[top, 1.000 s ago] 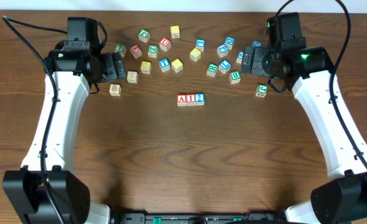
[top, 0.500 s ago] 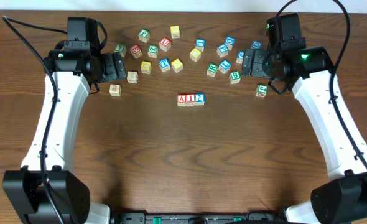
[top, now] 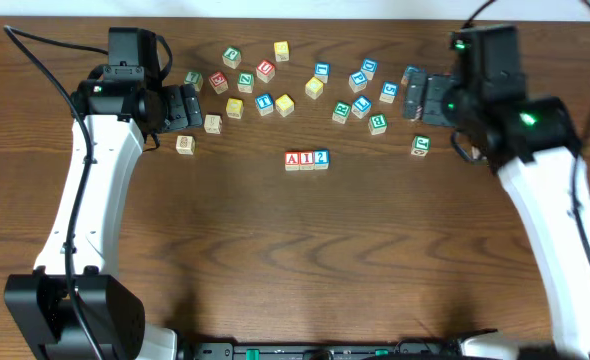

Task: Spell out AI2

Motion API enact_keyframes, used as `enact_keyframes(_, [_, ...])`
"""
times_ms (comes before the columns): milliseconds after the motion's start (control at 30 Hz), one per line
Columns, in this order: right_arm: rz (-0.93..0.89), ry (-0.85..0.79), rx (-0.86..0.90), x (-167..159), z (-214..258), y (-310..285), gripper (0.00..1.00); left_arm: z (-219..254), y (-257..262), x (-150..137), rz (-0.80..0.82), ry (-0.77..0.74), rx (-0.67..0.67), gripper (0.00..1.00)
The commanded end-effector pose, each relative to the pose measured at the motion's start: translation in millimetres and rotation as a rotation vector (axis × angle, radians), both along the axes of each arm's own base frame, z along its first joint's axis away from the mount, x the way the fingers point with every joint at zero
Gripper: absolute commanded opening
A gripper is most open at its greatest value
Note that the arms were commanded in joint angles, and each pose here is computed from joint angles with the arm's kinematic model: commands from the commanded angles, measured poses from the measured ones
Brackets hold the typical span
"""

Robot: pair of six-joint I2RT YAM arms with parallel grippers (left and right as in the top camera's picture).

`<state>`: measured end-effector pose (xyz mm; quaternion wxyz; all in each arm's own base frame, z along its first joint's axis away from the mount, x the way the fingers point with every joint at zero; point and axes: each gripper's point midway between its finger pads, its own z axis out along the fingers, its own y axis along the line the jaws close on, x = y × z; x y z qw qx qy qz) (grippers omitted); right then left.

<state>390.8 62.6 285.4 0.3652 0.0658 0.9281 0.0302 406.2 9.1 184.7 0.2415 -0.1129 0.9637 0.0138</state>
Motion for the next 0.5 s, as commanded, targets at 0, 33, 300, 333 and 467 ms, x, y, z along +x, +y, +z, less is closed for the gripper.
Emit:
enact_keyframes(0, [-0.037,-0.114,-0.050,-16,35,-25,0.99,18,4,2,0.003,-0.042,0.015,0.99])
enact_keyframes(33, [-0.042,-0.142,-0.049,-20,40,-29,0.99,18,4,2,0.003,-0.042,0.015,0.99])
enact_keyframes(300, [-0.067,-0.426,0.002,-48,40,-56,0.99,18,4,2,0.003,-0.042,0.015,0.99])
enact_keyframes(333, [-0.076,-0.459,0.006,-55,36,-60,0.99,18,4,2,0.003,-0.042,0.015,0.99])
enact_keyframes(467, [-0.106,-0.586,0.011,-82,21,-71,0.99,18,4,2,0.003,-0.042,0.015,0.99])
